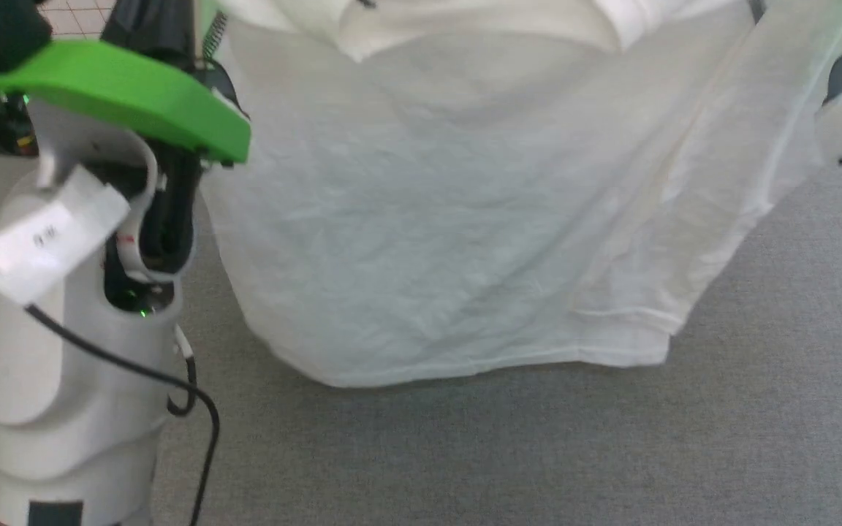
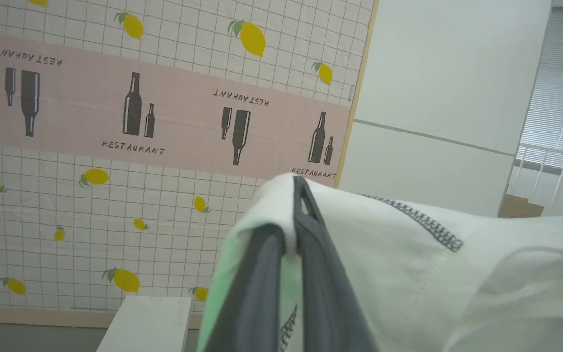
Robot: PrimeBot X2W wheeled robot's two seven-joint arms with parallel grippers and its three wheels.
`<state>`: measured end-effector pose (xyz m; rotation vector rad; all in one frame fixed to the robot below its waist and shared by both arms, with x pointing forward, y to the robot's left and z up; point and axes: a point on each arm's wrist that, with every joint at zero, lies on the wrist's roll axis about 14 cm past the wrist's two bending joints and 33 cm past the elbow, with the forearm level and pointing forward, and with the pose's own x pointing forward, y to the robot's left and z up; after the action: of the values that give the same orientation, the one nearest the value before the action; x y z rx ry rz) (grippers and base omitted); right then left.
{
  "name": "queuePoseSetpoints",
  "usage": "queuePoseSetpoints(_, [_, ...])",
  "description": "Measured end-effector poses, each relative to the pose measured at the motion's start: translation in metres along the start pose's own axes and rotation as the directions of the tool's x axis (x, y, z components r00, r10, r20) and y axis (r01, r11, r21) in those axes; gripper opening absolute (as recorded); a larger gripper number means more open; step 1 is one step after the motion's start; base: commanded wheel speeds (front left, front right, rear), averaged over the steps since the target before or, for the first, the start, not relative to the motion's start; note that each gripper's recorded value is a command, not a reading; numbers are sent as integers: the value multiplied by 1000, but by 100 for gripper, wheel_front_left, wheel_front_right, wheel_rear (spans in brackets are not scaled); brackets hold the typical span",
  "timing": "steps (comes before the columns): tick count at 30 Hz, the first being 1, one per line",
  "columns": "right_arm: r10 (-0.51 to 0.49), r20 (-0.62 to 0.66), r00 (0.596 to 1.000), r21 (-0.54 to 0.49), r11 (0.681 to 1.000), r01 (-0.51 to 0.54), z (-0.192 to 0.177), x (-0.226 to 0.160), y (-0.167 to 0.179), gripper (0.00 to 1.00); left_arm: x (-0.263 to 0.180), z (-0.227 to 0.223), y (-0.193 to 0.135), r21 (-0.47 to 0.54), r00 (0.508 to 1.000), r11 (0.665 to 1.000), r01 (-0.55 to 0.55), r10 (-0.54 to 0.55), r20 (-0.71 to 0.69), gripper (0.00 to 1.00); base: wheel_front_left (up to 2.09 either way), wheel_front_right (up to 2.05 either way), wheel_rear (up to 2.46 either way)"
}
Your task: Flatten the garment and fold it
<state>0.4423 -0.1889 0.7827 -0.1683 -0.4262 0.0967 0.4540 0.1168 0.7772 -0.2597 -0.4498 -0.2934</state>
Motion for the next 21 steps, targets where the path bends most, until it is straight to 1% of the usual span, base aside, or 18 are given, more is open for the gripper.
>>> queuePoseSetpoints(5, [8, -59, 998, -36, 999, -11, -9, 24, -4, 0, 20, -13, 7, 53, 995, 998, 17, -12, -99, 0, 0, 0, 0])
queuePoseSetpoints(10, [11, -127, 992, -66, 998, -19, -30, 55, -6, 0, 45, -33, 16, 58, 986, 998, 7, 3, -166, 0, 0, 0, 0])
queuePoseSetpoints(13, [2, -141, 990, -100, 995, -17, -38, 79, -9, 0, 65, -40, 24, 64, 986, 998, -7, 18, -166, 0, 0, 0, 0])
queuePoseSetpoints(18, [-36, -129, 991, -172, 985, 13, -48, 123, -22, 0, 110, -46, 32, 133, 991, 991, -5, 23, -134, 0, 0, 0, 0])
queuePoseSetpoints(21, [-66, -117, 991, -225, 974, 38, -58, 148, -32, 0, 135, -52, 39, 166, 994, 986, -13, 30, -100, 0, 0, 0, 0])
